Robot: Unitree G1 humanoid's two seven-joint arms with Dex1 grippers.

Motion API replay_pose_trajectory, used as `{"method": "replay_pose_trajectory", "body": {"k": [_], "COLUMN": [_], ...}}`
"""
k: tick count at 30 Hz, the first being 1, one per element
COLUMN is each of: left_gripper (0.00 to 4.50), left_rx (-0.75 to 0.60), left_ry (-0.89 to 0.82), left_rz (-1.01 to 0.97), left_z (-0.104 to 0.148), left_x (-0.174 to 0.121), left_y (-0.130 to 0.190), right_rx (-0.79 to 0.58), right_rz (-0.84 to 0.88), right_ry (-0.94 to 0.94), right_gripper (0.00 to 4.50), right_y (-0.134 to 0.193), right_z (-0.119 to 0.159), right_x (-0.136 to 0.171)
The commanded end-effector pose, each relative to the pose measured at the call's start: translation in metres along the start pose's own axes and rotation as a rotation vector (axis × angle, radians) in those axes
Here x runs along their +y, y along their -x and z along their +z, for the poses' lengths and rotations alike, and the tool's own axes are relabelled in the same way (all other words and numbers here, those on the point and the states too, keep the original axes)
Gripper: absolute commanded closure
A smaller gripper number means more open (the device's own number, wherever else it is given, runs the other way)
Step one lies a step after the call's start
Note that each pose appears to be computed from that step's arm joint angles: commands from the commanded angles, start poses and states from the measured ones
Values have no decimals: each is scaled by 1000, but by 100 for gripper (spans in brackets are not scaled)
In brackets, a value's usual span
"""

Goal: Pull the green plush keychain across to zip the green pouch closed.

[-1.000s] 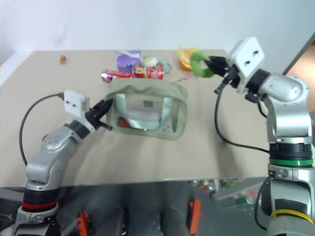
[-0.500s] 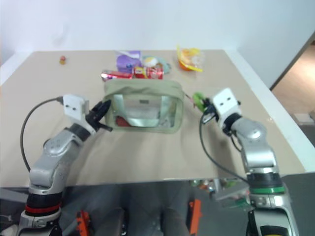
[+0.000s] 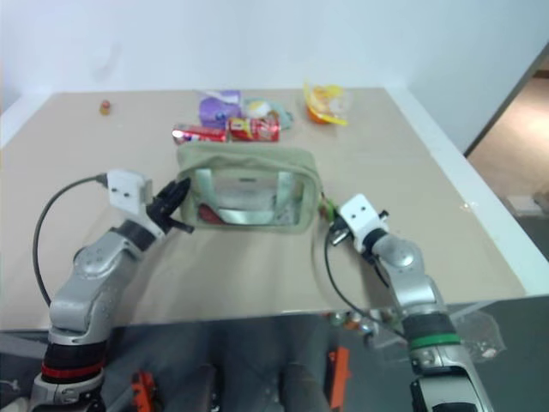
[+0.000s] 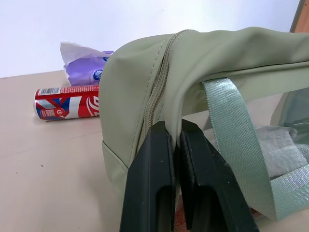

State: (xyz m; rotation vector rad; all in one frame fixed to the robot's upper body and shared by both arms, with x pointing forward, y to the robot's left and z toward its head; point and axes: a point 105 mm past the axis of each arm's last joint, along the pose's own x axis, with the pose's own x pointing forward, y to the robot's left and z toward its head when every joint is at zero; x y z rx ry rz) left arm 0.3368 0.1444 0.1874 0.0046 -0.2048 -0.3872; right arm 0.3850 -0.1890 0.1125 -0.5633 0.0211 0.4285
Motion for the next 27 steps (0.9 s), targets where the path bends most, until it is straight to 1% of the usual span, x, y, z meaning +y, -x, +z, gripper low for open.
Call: {"method": "replay_pose_trajectory", "body": {"k": [1, 3, 5, 6, 9, 14, 16, 18, 20, 24, 25, 27], "left_gripper": [450, 372, 314, 275, 177, 9, 1, 1, 1, 1, 1, 1], "left_rx": [4, 12, 10, 7, 2, -27, -23, 23, 91, 229, 244, 265], "left_ry": [14, 22, 23, 16, 8, 54, 63, 42, -8, -105, -111, -131], "left_rz": [5, -23, -40, -49, -73, -106, -141, -182, -211, -219, -235, -272], "left_z": [2, 2, 4, 7, 15, 30, 34, 26, 11, -21, -25, -31], "left_x": [6, 5, 6, 7, 14, 24, 23, 19, 14, 10, 7, 1], "left_y": [6, 7, 8, 9, 12, 21, 30, 43, 57, 75, 77, 80], "right_rx": [-80, -149, -193, -225, -330, -384, -386, -357, -317, -254, -247, -242], "right_rz": [-9, -8, -16, -13, 23, 80, 93, 147, 218, 387, 414, 433], "right_ry": [-130, -197, -217, -229, -256, -263, -279, -268, -272, -273, -269, -266], "right_gripper": [445, 377, 318, 281, 179, 10, 2, 2, 2, 2, 2, 2], "right_y": [-3, 0, 5, 9, 30, 58, 71, 84, 94, 112, 114, 116], "right_z": [15, 30, 43, 51, 81, 98, 100, 96, 90, 80, 77, 74], "right_x": [-2, -9, -19, -25, -41, -53, -57, -49, -32, 17, 27, 37]}}
